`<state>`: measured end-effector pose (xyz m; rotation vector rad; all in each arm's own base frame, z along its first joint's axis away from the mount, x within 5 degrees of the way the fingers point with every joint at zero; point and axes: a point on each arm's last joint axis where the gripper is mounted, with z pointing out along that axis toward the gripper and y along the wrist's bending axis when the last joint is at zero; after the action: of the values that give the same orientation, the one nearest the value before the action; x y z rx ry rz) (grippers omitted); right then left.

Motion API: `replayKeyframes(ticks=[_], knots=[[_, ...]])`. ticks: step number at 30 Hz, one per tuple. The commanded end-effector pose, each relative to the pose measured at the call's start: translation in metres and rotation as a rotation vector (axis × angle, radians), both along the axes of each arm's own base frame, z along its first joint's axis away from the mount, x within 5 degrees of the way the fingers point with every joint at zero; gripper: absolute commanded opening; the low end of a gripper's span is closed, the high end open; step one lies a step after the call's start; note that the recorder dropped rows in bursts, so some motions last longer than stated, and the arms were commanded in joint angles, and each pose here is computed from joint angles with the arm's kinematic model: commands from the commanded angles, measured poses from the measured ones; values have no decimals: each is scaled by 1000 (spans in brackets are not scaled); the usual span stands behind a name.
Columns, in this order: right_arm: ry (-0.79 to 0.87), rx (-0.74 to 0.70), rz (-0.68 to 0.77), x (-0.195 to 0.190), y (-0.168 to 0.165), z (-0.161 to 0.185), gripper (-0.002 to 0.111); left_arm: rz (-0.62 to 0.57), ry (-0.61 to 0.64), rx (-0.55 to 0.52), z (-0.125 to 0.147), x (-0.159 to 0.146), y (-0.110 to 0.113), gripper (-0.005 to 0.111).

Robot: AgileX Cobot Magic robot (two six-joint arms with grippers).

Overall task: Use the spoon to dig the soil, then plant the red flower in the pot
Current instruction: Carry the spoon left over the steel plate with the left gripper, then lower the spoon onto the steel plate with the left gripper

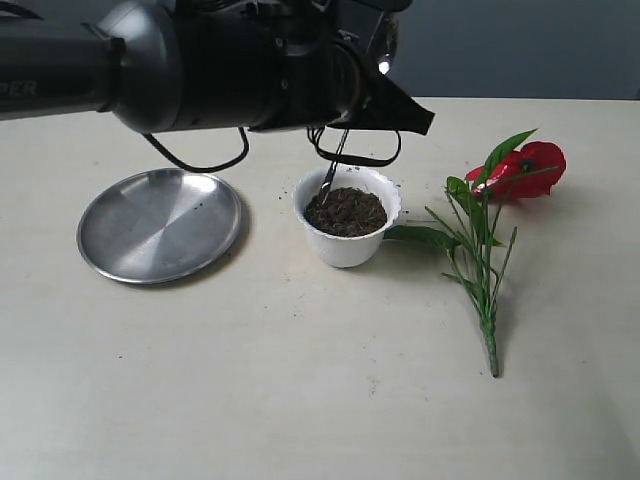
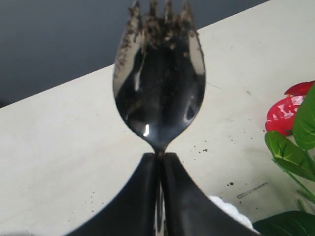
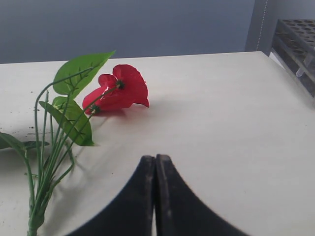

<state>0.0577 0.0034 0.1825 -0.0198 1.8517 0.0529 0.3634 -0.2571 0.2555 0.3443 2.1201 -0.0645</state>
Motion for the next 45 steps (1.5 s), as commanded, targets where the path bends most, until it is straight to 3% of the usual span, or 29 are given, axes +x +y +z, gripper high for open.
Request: replayKeyframes(ticks=[1,11,15,17,21,25,30,39,45], knots=[[-8,-2,-5,0,0,0,-1,45,-82,-25,9,-6,13,0],[-8,-2,-5,0,0,0,-1,211,-200,69,44,-32,57,0],[-8,-2,-5,0,0,0,-1,375,-220,147,63,-42,96,0],[-8,-2,-5,0,0,0,-1,413,-161,115,66,-36,120,0],[-8,-2,-5,0,0,0,-1,433,93,47,57,-20,171,0],[-8,-2,-5,0,0,0,-1,461,243,33,50,-12,190,0],[-8,-2,-5,0,0,0,-1,423,402,65,34,-3,193,0],[-8,-2,-5,0,0,0,-1,379,558,58,-3,28,193,0],[-8,-2,-5,0,0,0,-1,419,684,27,-26,45,203,0]])
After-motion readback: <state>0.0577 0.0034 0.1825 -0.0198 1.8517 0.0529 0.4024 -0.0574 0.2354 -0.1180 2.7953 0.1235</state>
